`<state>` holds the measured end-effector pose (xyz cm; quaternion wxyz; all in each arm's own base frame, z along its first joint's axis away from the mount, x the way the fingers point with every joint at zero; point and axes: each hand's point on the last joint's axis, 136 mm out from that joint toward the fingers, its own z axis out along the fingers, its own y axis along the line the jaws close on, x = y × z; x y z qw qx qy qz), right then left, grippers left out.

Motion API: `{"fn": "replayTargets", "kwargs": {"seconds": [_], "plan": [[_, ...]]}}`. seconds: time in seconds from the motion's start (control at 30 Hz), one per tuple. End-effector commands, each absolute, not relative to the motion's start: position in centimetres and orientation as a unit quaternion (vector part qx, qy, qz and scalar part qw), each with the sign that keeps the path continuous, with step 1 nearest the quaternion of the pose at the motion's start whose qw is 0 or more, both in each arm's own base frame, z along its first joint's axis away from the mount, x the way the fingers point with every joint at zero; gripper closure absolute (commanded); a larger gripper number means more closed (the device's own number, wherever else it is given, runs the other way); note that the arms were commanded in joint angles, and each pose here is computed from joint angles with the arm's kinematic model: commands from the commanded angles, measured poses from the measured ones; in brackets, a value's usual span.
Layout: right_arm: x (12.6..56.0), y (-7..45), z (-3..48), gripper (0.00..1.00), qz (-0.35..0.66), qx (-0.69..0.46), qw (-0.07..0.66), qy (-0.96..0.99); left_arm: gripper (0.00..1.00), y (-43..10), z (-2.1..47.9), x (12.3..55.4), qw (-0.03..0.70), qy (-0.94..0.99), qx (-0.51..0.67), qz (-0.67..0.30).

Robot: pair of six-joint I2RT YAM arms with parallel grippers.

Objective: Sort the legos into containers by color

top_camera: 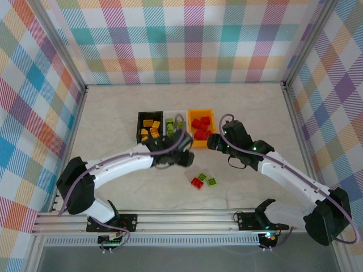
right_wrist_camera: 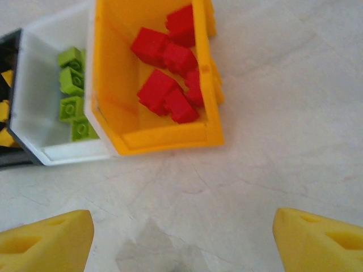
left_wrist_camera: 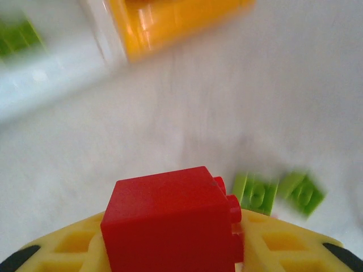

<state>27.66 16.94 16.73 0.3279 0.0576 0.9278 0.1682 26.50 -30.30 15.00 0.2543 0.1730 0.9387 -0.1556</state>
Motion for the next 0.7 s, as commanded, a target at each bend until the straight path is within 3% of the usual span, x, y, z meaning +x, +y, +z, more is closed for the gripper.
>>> {"fn": "replayTargets", "kwargs": {"seconds": [0.0,0.27,0.43,0.5,0.67], "plan": [[26.8,15.9,15.7,0.17,0.159,0.077,0.316,0.932,0.59,-31.5,17.3,31.6,0.290,0.928,0.177,-0.155],[24.9,15.6,14.0,0.17,0.172,0.067,0.297,0.937,0.58,-35.7,15.4,41.1,0.290,0.937,0.147,-0.132],[23.8,15.8,12.8,0.17,0.177,0.056,0.270,0.945,0.55,-37.8,14.0,44.2,0.291,0.938,0.134,-0.130],[23.3,15.8,12.1,0.18,0.179,0.058,0.257,0.948,0.49,-38.5,13.3,44.9,0.284,0.941,0.132,-0.127],[21.5,16.2,9.7,0.18,0.198,0.055,0.215,0.955,0.20,-39.9,15.6,45.8,0.293,0.936,0.125,-0.153]]}}
